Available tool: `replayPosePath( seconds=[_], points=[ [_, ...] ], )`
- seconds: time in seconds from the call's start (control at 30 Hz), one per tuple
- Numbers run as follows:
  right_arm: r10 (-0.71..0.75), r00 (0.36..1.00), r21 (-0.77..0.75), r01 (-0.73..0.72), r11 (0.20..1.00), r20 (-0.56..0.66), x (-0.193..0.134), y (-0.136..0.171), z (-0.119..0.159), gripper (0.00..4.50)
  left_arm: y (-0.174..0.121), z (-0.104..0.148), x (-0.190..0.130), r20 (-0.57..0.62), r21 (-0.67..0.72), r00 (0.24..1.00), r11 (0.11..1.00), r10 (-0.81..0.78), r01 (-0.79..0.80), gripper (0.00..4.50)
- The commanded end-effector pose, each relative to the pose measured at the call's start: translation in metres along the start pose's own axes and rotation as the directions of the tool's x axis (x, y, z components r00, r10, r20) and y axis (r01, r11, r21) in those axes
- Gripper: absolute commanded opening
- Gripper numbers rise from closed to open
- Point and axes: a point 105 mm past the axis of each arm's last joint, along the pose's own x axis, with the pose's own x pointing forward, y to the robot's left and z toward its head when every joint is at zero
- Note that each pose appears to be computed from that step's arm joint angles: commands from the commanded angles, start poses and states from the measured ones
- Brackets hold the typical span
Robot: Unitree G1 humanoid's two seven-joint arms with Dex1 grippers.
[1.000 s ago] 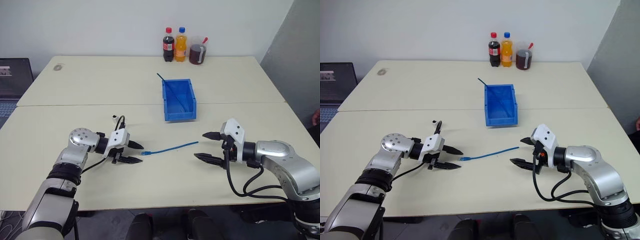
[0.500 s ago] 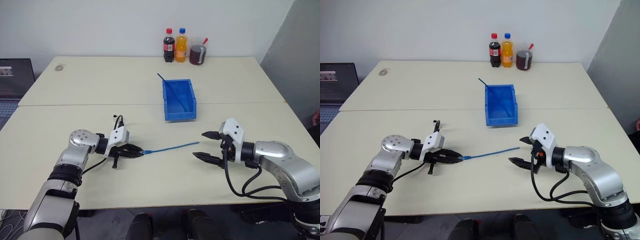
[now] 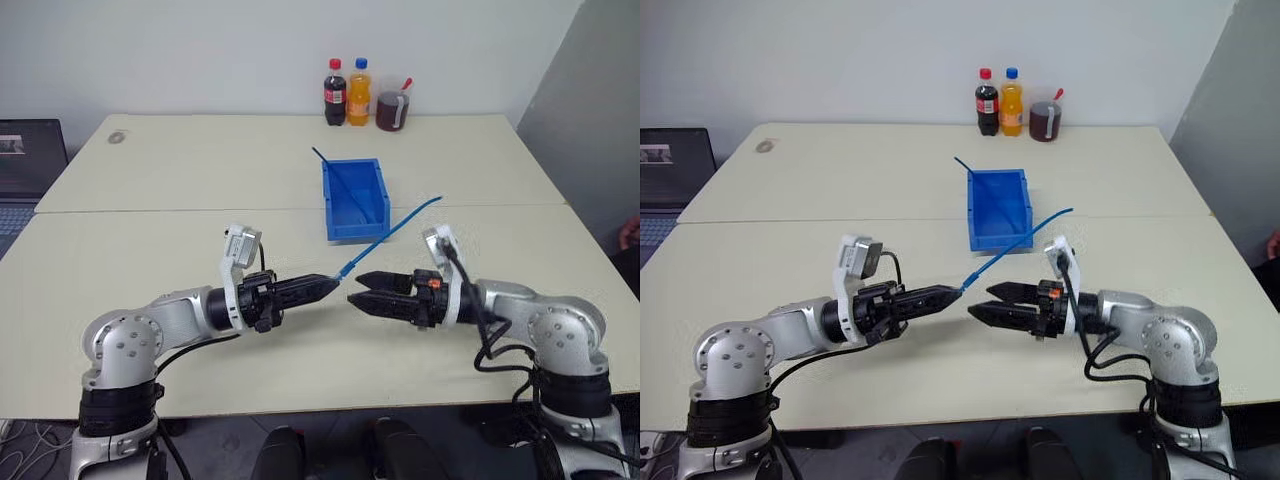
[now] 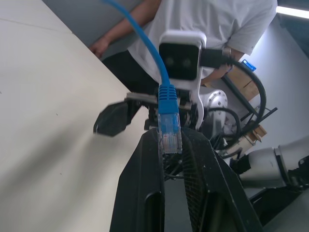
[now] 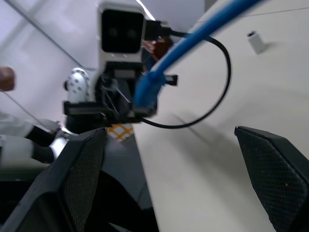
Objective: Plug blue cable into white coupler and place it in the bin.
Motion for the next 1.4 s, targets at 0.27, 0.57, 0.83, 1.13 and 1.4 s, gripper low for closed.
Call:
replayPosePath(
  seconds=[0.27,0.57,0.83,1.13,1.4],
  points=[
    [0.099,0.995,0.034,-0.099,0.995,-0.012,0.009,0.015,0.007,4.50,-0.016,0.001,0.002,0.018,-0.014,0.999,0.999,-0.047,0.047,0.23],
    [0.081,0.996,0.055,-0.083,0.995,0.038,0.010,0.009,0.014,3.25,-0.018,-0.004,-0.002,0.001,-0.035,0.999,0.998,-0.051,0.051,0.23],
    [0.106,0.994,0.067,-0.107,0.992,0.017,0.009,0.015,0.009,1.49,-0.015,-0.005,0.000,-0.006,-0.028,0.999,0.998,-0.049,0.048,0.23],
    [0.107,0.994,0.070,-0.106,0.992,-0.007,0.010,0.015,0.006,0.11,-0.010,-0.003,0.002,0.025,0.037,1.000,0.999,0.000,-0.001,0.23],
    [0.027,0.998,0.060,-0.029,0.998,0.049,0.007,-0.003,0.021,0.11,-0.012,0.021,-0.005,0.155,0.049,0.988,0.999,0.013,-0.021,2.13]
  ],
)
